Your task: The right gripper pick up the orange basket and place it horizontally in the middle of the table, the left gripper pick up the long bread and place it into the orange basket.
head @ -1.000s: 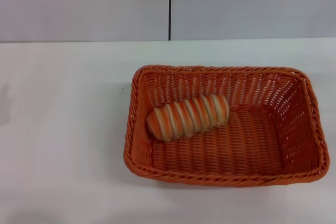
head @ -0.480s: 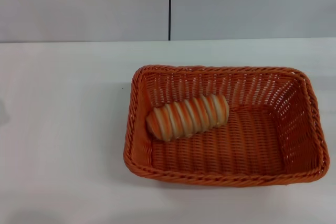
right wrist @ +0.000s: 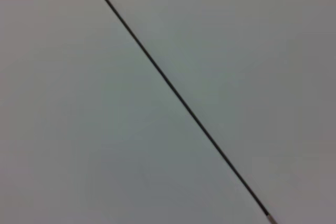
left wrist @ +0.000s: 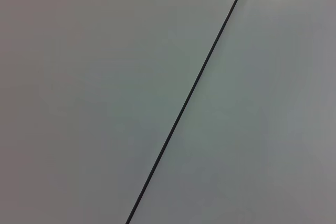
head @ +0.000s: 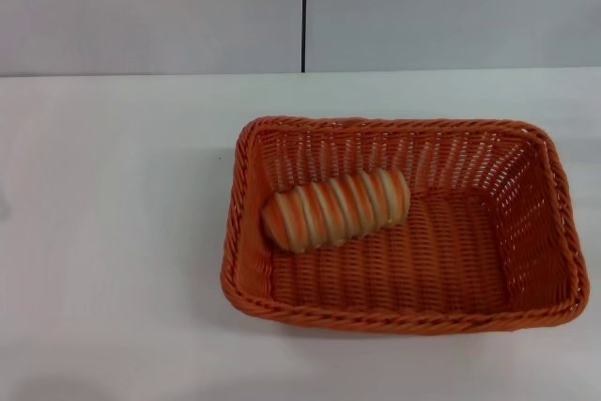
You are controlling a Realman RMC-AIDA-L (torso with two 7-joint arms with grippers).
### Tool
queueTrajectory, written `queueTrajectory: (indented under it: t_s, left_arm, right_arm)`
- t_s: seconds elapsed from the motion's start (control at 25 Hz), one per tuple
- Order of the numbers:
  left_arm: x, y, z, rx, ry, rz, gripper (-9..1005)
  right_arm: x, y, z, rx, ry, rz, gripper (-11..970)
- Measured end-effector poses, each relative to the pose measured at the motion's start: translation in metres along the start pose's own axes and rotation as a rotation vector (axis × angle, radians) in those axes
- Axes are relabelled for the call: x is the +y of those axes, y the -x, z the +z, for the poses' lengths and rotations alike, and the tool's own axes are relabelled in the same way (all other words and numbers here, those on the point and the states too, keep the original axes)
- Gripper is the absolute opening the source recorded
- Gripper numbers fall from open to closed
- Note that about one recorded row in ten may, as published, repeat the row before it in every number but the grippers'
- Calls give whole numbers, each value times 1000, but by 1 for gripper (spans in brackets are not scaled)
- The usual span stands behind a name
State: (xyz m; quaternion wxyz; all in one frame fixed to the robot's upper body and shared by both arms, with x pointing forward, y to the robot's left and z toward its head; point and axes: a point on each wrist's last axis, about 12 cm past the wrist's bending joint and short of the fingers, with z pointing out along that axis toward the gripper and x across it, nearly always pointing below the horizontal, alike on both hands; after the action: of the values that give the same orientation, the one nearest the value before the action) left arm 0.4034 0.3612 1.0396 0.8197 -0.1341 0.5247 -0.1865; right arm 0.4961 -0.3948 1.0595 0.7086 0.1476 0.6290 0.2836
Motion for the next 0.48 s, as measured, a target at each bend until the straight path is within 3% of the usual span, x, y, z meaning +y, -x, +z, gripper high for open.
queueTrajectory:
  t_s: [0.48]
  left_arm:
    - [2, 1, 7, -23, 16, 10, 56]
  right_arm:
    - [-5, 7, -2, -49, -32, 4, 568]
